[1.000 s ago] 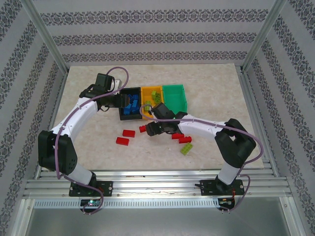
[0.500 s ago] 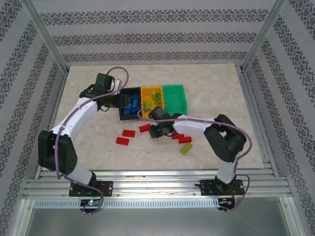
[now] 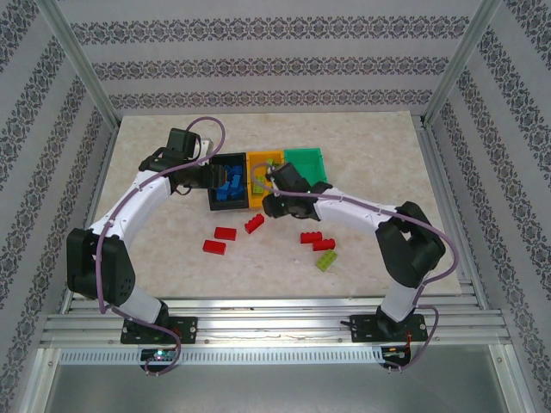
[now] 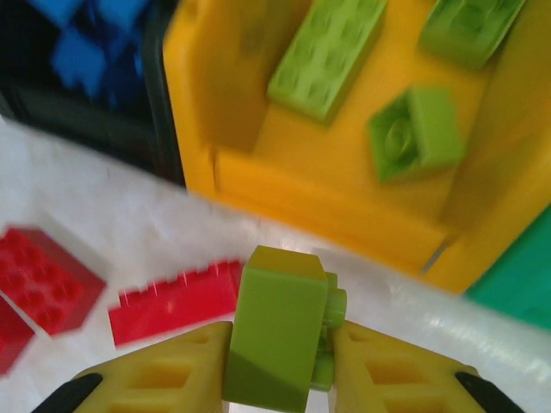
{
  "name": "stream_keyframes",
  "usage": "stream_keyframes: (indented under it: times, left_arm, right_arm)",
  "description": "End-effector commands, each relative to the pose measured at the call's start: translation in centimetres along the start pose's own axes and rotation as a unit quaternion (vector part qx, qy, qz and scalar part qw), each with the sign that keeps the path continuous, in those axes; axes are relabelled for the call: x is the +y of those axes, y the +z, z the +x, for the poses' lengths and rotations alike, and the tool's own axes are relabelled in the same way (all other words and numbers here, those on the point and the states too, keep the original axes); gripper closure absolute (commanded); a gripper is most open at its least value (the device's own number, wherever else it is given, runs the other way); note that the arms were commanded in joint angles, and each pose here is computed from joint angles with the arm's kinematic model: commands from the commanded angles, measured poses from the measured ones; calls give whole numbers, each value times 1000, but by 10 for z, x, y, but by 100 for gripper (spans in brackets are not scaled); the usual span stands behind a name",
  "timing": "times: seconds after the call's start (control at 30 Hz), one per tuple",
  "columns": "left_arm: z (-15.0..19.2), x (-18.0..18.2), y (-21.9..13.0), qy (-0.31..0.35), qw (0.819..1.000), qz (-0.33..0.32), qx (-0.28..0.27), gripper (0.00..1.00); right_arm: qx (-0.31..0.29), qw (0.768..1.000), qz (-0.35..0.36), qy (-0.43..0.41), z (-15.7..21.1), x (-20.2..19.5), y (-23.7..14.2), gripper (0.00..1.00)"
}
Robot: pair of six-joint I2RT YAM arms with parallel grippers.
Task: Sort the legos into containers by color
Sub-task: Pick up the lego from the center of the table, then place the lego in the container, then move the lego to the bottom-center of the table.
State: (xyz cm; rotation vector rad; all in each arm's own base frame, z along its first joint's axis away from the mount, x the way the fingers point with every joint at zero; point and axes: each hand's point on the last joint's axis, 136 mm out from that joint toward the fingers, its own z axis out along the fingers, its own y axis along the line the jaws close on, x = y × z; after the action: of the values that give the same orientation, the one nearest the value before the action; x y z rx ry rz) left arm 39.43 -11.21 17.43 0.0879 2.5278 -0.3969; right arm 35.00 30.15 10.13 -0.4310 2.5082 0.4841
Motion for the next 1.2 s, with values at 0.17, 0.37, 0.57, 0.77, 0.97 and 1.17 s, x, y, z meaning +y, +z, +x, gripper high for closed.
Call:
stream_keyframes:
  times: [0.17,0.37,0.57,0.77,0.97,1.17]
  left_arm:
    - [-6,-8,-8,2,1000,11,-8,41]
    - [-8,-8,-11,4,1000,9,-13,41]
    - [-10,-13,-14,1,1000,22,-19,41]
    - [-12,-14,-17,2,999,24,-21,41]
    - [-11,-14,-17,2,999,24,-23,41]
    - [-11,-16,-16,-1,999,29,-21,41]
  right_arm:
    - [-73,997,12,-13,-89,0,-8,53]
    - [-62,998,11,-14,-82,-2,-1,43]
    - [-43,999,13,-5,-35,-12,-18,43]
    - [-36,999,3,5,26,-21,-44,43]
    - [-27,998,34,44,84,-46,-73,43]
    - [-15,990,77,116,141,-79,-97,41]
